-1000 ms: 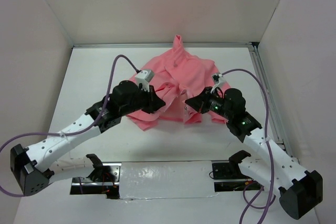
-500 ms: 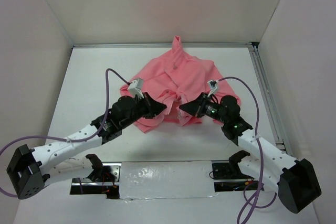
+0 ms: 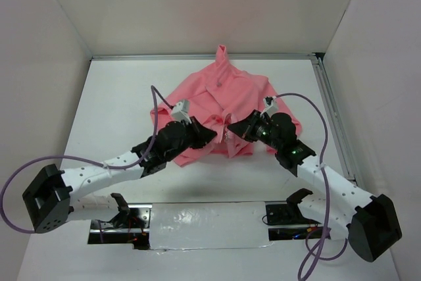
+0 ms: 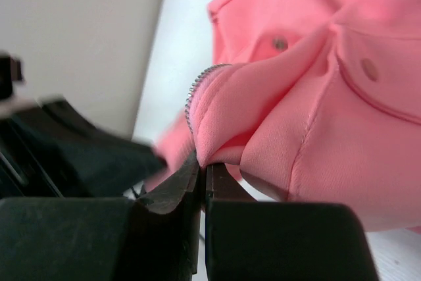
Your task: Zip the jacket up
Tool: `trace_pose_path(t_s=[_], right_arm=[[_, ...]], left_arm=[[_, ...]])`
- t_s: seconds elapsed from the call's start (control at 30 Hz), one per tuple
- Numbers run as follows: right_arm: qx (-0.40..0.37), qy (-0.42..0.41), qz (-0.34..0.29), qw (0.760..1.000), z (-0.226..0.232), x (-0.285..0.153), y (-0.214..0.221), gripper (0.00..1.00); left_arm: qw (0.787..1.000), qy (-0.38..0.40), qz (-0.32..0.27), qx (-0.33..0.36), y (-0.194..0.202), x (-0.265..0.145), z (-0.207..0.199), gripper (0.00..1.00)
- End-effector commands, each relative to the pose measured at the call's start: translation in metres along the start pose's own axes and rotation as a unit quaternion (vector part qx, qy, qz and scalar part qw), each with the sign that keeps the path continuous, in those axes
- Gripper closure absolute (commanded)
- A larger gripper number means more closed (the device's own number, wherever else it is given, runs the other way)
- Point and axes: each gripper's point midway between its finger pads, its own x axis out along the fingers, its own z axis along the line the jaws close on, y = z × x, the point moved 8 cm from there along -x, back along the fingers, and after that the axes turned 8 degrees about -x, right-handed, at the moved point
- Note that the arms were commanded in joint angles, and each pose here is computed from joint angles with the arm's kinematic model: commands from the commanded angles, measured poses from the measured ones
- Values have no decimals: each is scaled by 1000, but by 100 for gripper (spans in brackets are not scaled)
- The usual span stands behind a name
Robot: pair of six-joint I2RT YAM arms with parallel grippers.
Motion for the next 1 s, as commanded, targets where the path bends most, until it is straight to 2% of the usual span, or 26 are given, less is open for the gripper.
trace_pose_path(t_s=[0.0, 0.2, 0.27, 0.33, 0.37, 0.4, 0.47, 0.5, 0.53, 0.6, 0.63, 0.77, 0.97], right_arm=[[3, 86, 3, 996, -19, 10, -2, 100], [0, 132, -15, 991, -37, 14, 1, 100], [-7, 134, -23, 991, -36, 12, -2, 100], [-12, 137, -29, 990, -36, 10, -3, 100], [-16, 139, -34, 990, -35, 8, -5, 100], [-17, 141, -34, 989, -36, 7, -5, 100], [-23, 140, -35, 989, -35, 4, -5, 100], [-25, 139, -35, 989, -35, 4, -5, 100], [-28, 138, -34, 989, -35, 3, -4, 100], [-29, 133, -29, 990, -35, 3, -2, 100], [-30, 128, -28, 991, -35, 2, 0, 100], [-37, 115, -25, 992, -33, 1, 1, 100], [-44, 114, -30, 992, -31, 0, -1, 100]], left_arm=[[994, -57, 90, -18, 48, -4, 38, 100], [973, -167, 157, -28, 86, -2, 72, 100], [969, -173, 177, -12, 92, 0, 75, 94], [962, -184, 199, 14, 97, -3, 79, 83], [958, -200, 206, 19, 97, -1, 80, 73], [953, -201, 221, 50, 98, -4, 83, 68], [946, -210, 236, 66, 98, -3, 81, 55], [939, -210, 257, 90, 99, -6, 82, 46], [935, -212, 267, 95, 100, -6, 81, 43], [930, -198, 284, 125, 100, -2, 74, 12], [918, -213, 299, 148, 100, -2, 76, 11], [904, -248, 301, 175, 99, 3, 82, 10], [859, -344, 289, 244, 111, 18, 99, 12]])
